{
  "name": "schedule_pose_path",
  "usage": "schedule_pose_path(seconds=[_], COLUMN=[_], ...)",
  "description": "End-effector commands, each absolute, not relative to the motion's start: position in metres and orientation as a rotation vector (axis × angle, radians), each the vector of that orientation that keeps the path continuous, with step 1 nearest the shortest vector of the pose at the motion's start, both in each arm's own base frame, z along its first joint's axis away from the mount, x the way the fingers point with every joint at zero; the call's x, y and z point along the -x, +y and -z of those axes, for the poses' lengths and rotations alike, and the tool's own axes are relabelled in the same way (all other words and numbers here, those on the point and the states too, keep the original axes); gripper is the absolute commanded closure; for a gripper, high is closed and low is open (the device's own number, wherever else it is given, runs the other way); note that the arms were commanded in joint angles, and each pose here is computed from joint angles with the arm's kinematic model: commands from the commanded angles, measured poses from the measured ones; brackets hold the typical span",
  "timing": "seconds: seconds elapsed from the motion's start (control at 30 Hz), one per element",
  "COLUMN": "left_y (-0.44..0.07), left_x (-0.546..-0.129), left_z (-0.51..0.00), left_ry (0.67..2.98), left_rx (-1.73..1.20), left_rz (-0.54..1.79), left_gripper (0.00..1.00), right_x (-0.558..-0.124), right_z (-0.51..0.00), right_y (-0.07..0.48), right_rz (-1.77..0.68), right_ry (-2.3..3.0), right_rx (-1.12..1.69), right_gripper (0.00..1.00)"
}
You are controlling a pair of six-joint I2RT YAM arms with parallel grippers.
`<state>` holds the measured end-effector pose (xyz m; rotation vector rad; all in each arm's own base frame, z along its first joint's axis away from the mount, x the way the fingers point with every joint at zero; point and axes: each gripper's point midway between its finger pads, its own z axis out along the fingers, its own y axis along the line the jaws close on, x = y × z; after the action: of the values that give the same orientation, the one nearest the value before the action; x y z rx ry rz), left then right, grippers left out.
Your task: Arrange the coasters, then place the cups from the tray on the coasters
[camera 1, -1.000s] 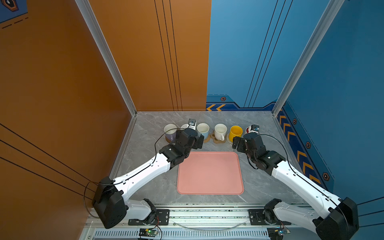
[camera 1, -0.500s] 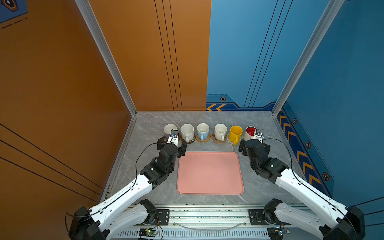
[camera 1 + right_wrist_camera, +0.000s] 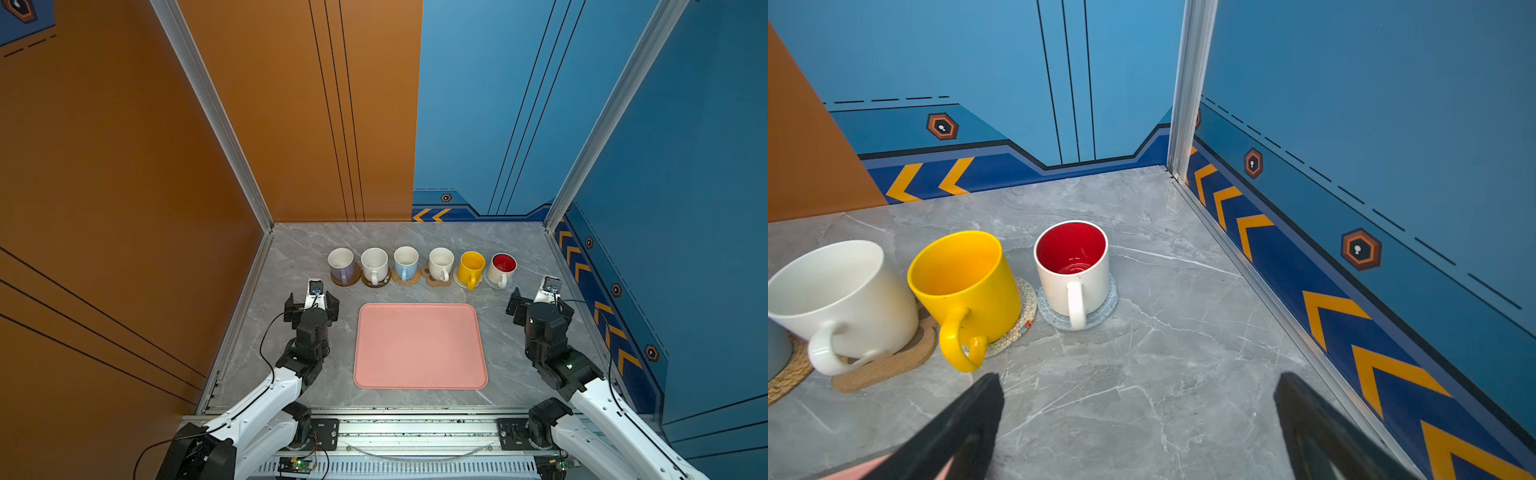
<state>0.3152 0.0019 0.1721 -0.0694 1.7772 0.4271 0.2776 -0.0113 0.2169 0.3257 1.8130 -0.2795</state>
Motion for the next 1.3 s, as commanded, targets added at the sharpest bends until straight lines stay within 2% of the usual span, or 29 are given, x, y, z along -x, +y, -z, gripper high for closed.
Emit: schedule_pose_path(seconds=[0.0, 0.23, 0.73, 1.27], left_y=[-0.002, 0.01, 0.0, 0.005], left_x=[-0.323, -0.331, -0.351, -0.362], left_z=[-0.185, -0.162, -0.129, -0.11], left_ry=[1.691, 1.709, 1.667, 1.701], left_rx=[0.107, 0.119, 0.029, 0.065], left_rz=[-0.292, -0.284, -0.259, -0.295], left_gripper=[0.02, 0.02, 0.02, 0.02], right_x=[-0.285, -0.292, -0.331, -0.367], right_z=[-0.222, -0.191, -0.129, -0.12], right_y=[-0.006, -0.023, -0.042, -0.03], right_rz=[0.183, 0.265, 0.289, 0.212], right_ry=[1.71, 1.773, 1.868, 1.776], right_rx=[-0.309, -0.294, -0.338, -0.24], right_gripper=[0.0, 0.0, 0.0, 0.0])
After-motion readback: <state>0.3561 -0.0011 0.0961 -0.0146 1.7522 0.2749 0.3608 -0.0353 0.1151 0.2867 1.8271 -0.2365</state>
